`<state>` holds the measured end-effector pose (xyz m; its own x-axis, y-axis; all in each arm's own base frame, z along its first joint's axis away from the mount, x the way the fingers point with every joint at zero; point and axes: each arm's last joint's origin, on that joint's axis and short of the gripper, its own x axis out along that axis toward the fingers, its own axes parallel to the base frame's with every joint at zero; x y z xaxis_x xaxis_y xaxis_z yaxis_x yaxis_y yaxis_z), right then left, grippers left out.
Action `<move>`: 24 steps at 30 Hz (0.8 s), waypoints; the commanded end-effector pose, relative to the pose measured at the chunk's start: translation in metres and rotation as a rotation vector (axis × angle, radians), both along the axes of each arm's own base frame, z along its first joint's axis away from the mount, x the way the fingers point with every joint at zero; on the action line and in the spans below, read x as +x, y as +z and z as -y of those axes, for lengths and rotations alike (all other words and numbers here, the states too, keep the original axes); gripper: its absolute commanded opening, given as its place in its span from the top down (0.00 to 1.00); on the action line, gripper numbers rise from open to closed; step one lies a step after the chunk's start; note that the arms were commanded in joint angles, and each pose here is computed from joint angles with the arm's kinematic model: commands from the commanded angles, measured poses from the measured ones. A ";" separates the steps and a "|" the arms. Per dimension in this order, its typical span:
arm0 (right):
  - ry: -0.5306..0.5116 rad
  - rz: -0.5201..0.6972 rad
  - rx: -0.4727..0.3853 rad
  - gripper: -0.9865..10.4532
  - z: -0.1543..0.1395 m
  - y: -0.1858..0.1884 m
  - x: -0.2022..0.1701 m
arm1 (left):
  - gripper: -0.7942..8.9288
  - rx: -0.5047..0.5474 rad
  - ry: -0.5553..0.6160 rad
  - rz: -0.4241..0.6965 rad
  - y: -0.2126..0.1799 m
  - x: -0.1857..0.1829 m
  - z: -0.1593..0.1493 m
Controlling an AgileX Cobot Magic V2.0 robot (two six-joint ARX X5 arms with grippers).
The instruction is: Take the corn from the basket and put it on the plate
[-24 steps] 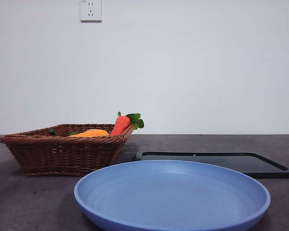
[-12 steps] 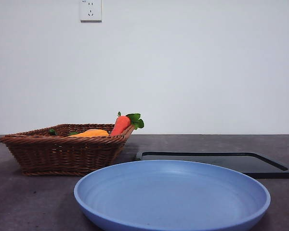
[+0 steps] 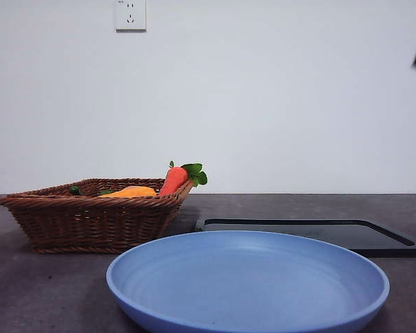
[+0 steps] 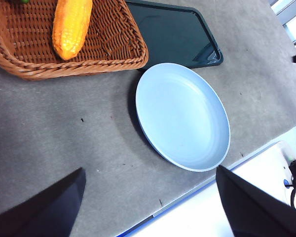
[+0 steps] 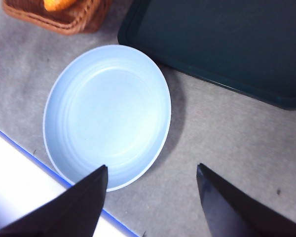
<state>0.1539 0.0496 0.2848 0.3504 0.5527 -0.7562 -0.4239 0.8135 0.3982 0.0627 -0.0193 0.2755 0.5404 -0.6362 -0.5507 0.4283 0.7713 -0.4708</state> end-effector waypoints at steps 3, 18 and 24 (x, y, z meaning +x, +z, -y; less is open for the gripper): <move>0.037 -0.062 -0.016 0.65 -0.016 -0.016 0.030 | 0.48 -0.004 -0.004 0.025 0.005 0.000 0.000; 0.144 -0.220 -0.099 0.66 -0.062 -0.085 0.080 | 0.48 -0.004 -0.004 0.025 0.005 0.000 0.000; 0.168 -0.266 -0.129 0.68 -0.073 -0.105 0.087 | 0.48 -0.004 -0.004 0.024 0.005 0.000 0.000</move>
<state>0.2367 0.1186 0.1801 0.0428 0.4818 -0.8752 -0.4532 0.7901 0.4128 0.0628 -0.0193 0.2757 0.5416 -0.6362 -0.5494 0.4294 0.7713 -0.4699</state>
